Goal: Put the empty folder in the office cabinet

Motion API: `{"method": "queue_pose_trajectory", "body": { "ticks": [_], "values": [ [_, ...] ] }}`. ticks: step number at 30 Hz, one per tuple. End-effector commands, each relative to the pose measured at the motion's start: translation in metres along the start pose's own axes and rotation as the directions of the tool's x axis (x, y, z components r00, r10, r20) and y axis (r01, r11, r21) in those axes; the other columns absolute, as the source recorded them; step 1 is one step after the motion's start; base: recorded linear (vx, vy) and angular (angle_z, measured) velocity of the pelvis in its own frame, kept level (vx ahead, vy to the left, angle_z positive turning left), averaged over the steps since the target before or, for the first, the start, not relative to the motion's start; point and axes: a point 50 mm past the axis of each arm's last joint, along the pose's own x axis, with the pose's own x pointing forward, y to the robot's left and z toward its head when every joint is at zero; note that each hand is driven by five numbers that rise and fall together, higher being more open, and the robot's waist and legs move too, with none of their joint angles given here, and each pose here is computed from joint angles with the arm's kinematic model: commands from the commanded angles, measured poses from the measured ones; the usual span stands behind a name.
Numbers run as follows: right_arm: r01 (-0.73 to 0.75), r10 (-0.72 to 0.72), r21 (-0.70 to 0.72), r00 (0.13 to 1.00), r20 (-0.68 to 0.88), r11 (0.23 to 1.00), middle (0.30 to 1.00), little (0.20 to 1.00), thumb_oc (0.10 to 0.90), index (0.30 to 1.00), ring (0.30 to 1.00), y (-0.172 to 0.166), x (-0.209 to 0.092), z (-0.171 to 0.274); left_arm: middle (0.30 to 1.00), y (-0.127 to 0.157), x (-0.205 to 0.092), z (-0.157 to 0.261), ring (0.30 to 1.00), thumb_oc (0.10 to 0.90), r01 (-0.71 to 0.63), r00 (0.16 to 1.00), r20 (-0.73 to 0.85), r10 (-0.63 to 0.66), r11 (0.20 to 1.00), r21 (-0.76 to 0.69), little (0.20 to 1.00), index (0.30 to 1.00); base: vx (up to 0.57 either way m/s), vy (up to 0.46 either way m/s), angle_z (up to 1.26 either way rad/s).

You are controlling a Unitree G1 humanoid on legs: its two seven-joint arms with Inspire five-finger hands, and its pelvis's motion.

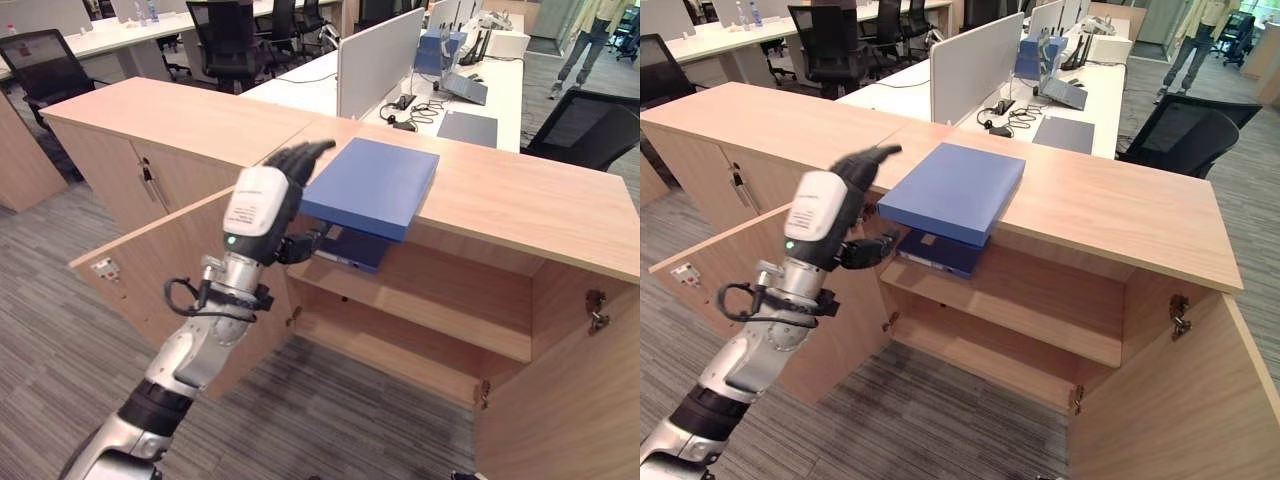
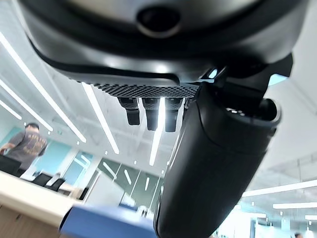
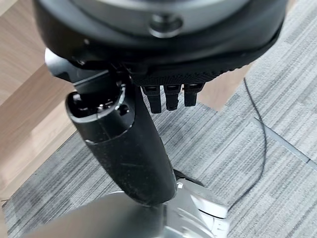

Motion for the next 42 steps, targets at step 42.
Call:
{"method": "queue_pose_trajectory", "body": {
  "ticks": [42],
  "values": [
    [0.068, -0.069, -0.083, 0.998, -0.009, 0.994, 0.900, 0.900, 0.800, 0.900, 0.900, -0.019, 0.002, 0.001, 0.900, 0.012, 0.106, -0.009, 0.900, 0.800, -0.084, 0.996, 0.005, 0.091, 0.893, 0.442, 0.900, 0.900, 0.00, 0.002, -0.04]
  ]
}}
